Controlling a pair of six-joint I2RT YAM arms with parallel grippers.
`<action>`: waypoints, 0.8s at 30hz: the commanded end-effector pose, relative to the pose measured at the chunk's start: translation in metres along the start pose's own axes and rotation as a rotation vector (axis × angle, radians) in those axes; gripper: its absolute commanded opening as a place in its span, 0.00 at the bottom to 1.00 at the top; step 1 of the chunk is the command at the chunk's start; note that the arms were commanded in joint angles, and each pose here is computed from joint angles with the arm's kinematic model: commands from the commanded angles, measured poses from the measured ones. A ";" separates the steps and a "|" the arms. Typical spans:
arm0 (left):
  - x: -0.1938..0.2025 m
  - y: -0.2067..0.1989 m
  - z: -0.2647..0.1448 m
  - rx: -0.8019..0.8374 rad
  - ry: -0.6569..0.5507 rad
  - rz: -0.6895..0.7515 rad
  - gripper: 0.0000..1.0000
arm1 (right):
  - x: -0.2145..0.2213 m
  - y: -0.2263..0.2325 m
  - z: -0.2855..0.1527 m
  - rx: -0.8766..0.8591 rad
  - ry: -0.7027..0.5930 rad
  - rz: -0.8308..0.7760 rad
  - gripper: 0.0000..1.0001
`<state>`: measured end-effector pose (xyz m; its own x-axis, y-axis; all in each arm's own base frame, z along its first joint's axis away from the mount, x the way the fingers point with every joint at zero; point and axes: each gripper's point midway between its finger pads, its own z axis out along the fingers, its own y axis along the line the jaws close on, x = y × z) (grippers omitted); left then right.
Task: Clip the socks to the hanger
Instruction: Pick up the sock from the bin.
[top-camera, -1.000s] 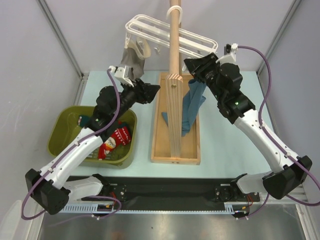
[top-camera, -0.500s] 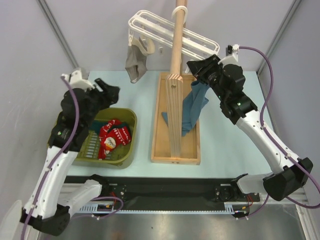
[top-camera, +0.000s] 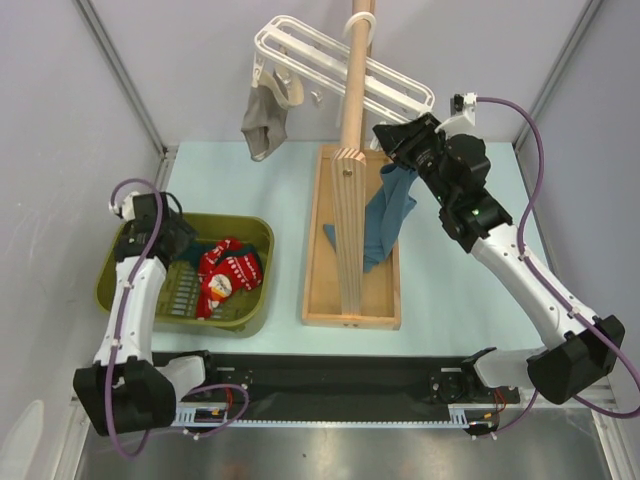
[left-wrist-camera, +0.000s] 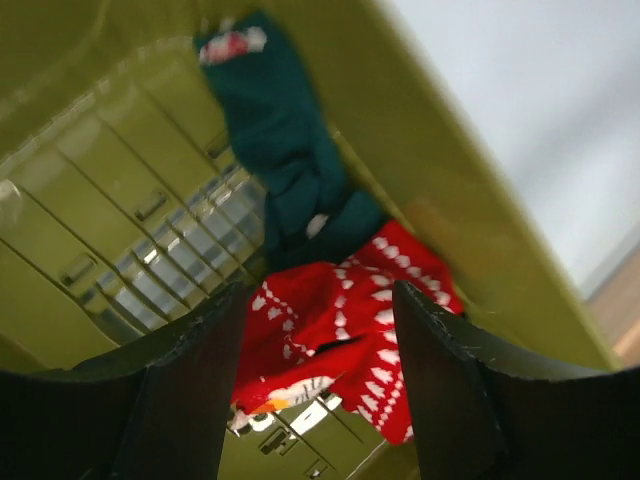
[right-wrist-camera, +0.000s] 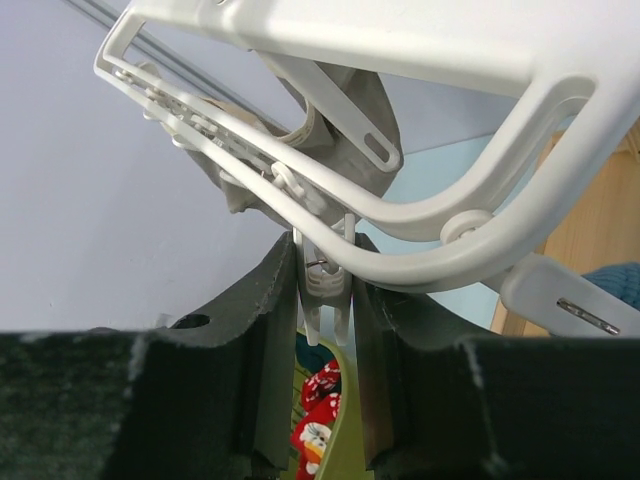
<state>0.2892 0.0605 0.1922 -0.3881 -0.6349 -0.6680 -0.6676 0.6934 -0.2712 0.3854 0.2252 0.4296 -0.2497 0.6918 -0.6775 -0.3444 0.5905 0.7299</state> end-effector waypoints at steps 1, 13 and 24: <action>-0.009 -0.002 0.019 0.017 -0.056 -0.152 0.66 | 0.000 0.005 -0.004 -0.030 0.004 -0.001 0.00; -0.010 0.021 0.082 -0.019 -0.215 -0.369 0.65 | 0.007 -0.009 0.001 -0.056 0.011 0.062 0.00; -0.019 0.022 0.117 -0.047 -0.202 -0.352 0.68 | -0.005 -0.016 -0.002 -0.068 -0.005 0.078 0.00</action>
<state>0.3359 0.1158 0.0956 -0.0669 -0.7630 -0.6430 -0.7932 0.4316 -0.4296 0.3947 0.2140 0.4255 -0.2544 0.7389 -0.6239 -0.3922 0.5109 0.7650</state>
